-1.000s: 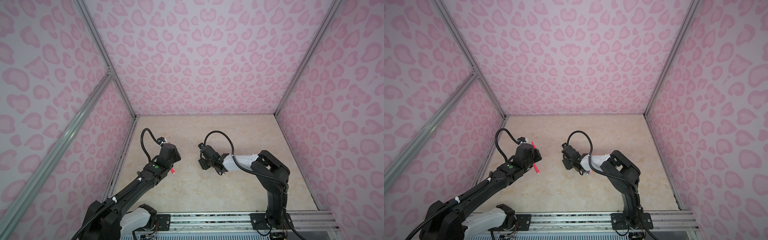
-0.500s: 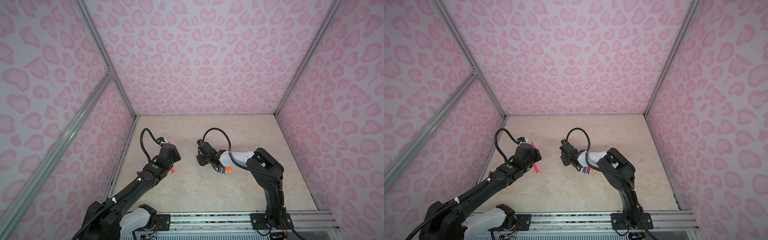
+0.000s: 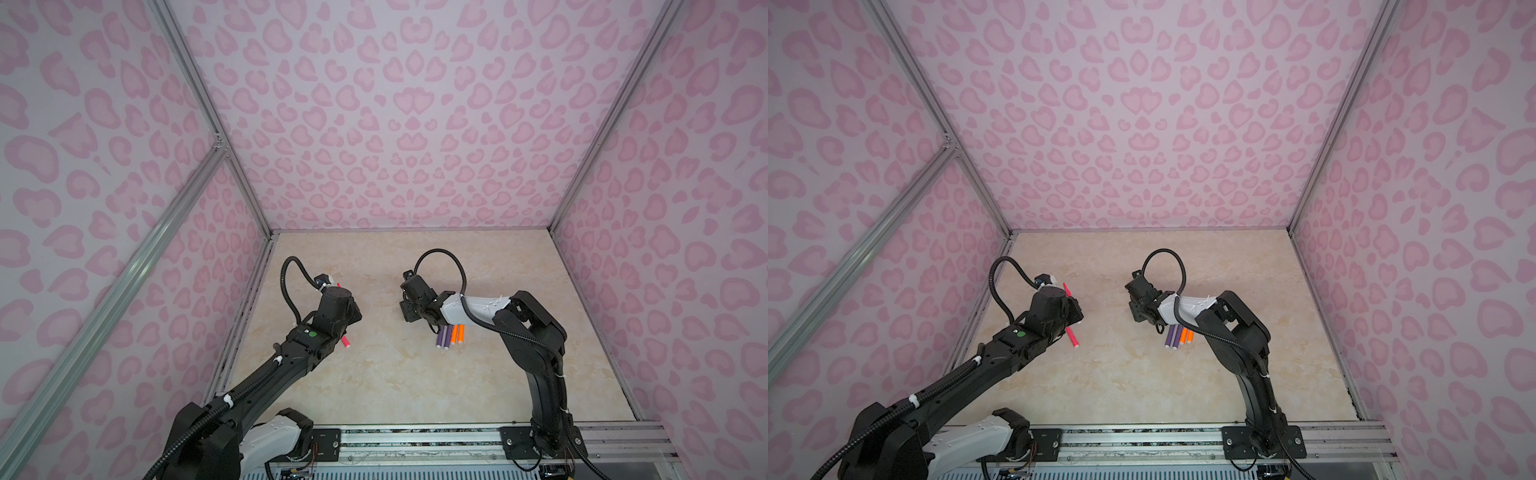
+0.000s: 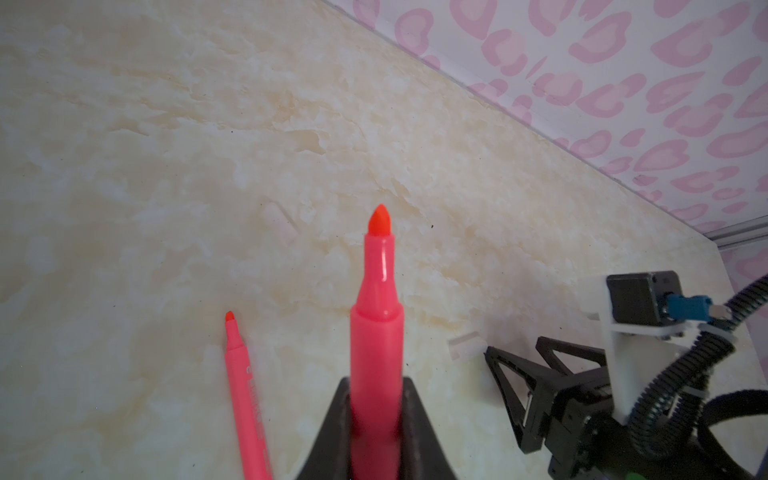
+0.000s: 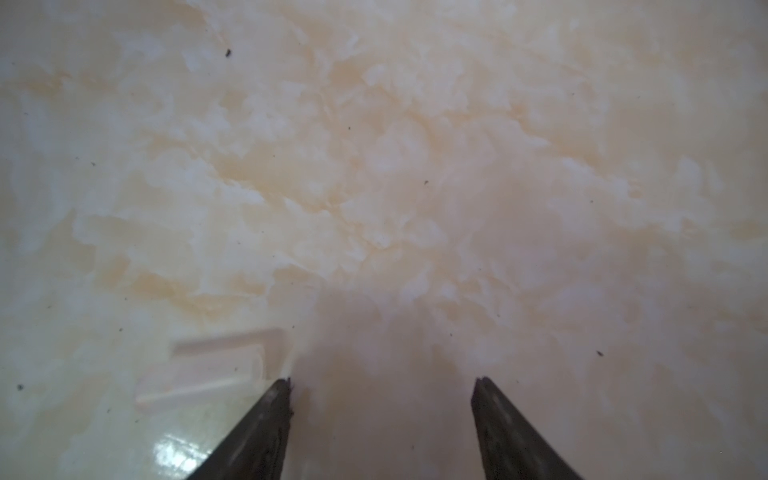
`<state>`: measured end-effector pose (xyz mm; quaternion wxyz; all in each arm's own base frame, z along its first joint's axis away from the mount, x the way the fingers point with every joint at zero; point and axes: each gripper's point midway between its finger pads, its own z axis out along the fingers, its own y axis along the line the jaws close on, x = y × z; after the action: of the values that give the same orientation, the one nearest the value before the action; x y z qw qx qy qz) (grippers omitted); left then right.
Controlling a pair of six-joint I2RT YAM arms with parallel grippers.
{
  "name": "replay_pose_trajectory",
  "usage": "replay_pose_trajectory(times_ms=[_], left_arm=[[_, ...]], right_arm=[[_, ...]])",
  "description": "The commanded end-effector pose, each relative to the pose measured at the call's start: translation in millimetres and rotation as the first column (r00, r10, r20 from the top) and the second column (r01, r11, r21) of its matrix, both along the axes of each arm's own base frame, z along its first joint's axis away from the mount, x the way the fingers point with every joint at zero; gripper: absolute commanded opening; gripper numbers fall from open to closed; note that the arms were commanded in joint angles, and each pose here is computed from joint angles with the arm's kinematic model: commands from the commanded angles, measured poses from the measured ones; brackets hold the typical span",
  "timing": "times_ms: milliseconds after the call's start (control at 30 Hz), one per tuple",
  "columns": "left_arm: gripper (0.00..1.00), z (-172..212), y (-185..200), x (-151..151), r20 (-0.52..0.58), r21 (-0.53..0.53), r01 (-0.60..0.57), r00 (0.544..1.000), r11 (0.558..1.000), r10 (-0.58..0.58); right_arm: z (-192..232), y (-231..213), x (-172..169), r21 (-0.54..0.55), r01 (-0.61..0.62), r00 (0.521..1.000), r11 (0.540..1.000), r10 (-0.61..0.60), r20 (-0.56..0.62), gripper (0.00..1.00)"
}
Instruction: Insert the pens into the pen caps
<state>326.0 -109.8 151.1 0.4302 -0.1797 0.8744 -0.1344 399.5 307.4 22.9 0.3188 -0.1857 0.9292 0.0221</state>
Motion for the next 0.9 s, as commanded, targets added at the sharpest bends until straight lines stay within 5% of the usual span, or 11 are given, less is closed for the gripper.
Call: replay_pose_trajectory(times_ms=[0,867], left_arm=[[0.03,5.8,0.2,2.6,0.02,-0.016,-0.012,1.0,1.0,0.013],[0.03,8.0,1.4,1.7,0.026,-0.02,-0.013,1.0,1.0,0.014]], right_arm=[[-13.0,0.0,-5.7,-0.038,-0.016,0.998,0.999,0.014,-0.059,0.71],[2.9,67.0,10.5,-0.027,-0.098,0.994,0.995,0.097,-0.055,0.71]])
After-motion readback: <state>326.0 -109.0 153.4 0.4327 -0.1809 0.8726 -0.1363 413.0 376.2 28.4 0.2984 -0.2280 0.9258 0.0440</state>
